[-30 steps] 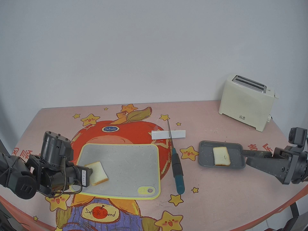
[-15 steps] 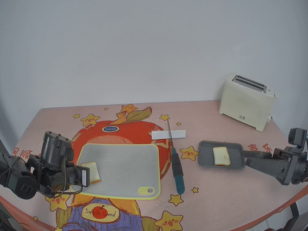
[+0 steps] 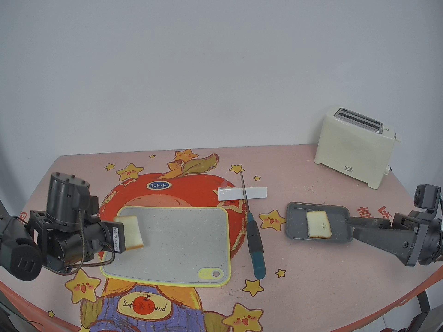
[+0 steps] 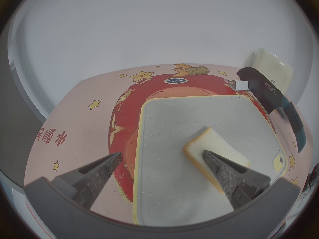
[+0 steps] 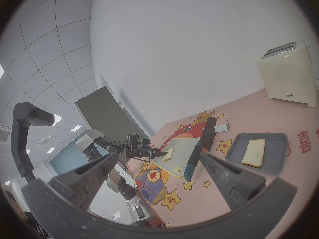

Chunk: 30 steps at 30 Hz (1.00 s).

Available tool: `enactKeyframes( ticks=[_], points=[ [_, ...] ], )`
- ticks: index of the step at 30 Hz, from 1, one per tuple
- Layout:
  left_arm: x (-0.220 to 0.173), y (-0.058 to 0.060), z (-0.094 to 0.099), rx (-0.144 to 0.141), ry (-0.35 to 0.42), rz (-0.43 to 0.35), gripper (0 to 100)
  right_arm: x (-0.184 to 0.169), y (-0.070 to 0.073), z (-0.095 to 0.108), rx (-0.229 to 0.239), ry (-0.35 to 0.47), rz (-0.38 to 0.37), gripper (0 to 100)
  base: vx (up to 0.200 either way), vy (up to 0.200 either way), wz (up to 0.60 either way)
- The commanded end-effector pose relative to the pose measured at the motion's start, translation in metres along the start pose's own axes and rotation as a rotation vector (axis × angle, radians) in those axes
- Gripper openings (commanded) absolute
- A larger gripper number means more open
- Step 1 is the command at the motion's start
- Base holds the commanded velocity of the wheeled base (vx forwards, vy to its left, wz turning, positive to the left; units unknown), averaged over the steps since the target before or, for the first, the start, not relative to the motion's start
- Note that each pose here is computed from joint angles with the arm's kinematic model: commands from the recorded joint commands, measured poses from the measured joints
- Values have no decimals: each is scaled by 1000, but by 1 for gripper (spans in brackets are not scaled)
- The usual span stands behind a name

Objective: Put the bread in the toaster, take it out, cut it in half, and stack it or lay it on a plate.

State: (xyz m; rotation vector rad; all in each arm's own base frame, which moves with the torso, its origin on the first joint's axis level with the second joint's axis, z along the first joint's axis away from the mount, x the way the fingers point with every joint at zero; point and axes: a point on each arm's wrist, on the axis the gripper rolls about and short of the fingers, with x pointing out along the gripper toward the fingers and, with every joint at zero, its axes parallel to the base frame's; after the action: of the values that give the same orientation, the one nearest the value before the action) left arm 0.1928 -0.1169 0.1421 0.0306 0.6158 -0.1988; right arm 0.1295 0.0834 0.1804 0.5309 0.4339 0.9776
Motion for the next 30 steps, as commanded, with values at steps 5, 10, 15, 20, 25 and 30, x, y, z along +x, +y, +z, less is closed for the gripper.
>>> enactKeyframes(
  ticks=[5, 10, 15, 20, 25, 30],
  points=[
    [-38, 4, 28, -55, -203, -67, 0, 0, -1, -1, 3, 4, -2, 100, 0, 0, 0],
    [-46, 4, 37, -73, -271, -111, 0, 2, -2, -1, 6, 8, -5, 100, 0, 0, 0],
    [-46, 3, 39, -78, -296, -122, 0, 2, -2, -1, 8, 10, -6, 100, 0, 0, 0],
    [-46, 4, 37, -83, -295, -122, 0, 2, -2, -1, 6, 8, -5, 100, 0, 0, 0],
    [-46, 4, 37, -86, -295, -123, 0, 2, -2, -1, 6, 8, -5, 100, 0, 0, 0],
    [-46, 4, 37, -88, -295, -122, 0, 2, -3, -3, 5, 13, -7, 100, 0, 0, 0]
  ],
)
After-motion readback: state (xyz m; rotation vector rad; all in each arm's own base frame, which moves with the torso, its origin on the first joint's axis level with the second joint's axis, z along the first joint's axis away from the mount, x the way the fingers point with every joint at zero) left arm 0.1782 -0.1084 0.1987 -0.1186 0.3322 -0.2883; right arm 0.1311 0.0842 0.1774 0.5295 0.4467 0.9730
